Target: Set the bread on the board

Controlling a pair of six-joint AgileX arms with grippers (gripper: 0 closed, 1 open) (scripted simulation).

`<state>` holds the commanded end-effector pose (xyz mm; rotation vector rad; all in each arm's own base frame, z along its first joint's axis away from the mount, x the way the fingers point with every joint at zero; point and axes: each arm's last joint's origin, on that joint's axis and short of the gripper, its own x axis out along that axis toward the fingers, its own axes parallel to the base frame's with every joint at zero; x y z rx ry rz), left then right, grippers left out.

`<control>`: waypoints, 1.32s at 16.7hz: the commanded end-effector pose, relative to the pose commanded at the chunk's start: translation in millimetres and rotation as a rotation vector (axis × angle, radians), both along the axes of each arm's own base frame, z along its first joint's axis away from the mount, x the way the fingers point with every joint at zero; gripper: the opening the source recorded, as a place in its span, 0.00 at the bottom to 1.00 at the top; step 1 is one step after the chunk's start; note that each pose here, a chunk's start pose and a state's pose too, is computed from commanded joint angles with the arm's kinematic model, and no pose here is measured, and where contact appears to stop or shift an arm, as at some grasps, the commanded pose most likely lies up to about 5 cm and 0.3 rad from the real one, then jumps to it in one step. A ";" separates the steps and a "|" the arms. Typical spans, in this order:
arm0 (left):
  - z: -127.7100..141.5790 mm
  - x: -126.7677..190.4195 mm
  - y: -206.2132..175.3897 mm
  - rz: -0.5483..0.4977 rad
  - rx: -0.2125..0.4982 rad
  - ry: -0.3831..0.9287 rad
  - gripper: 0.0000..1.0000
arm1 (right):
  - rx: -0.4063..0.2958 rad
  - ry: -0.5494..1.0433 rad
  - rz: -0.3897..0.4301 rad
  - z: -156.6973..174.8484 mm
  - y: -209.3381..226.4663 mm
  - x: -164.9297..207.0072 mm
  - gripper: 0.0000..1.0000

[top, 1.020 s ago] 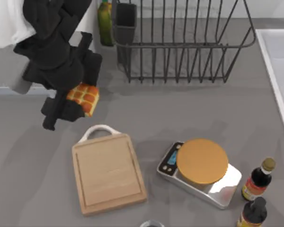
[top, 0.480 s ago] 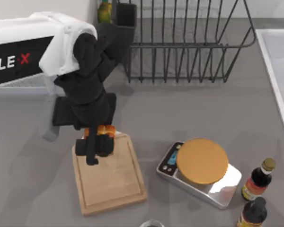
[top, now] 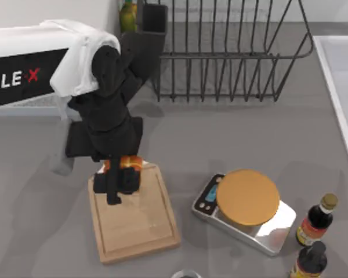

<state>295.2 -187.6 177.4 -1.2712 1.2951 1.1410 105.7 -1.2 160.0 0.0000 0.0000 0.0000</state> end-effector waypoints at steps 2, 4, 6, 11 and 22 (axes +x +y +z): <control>-6.7 -0.1 -0.5 0.000 0.001 0.002 0.00 | 0.000 0.000 0.000 0.0 0.0 0.0 1.00; -12.6 0.0 -0.8 0.002 0.002 0.004 0.00 | 0.000 0.000 0.000 0.0 0.0 0.0 1.00; -18.1 -0.2 -1.2 0.002 0.002 0.004 0.00 | 0.000 0.000 0.000 0.0 0.0 0.0 1.00; -29.7 -0.4 -3.3 -0.002 -0.005 -0.008 0.00 | 0.000 0.000 0.000 0.0 0.0 0.0 1.00; -39.0 -1.4 -2.8 0.001 0.002 0.003 0.38 | 0.000 0.000 0.000 0.0 0.0 0.0 1.00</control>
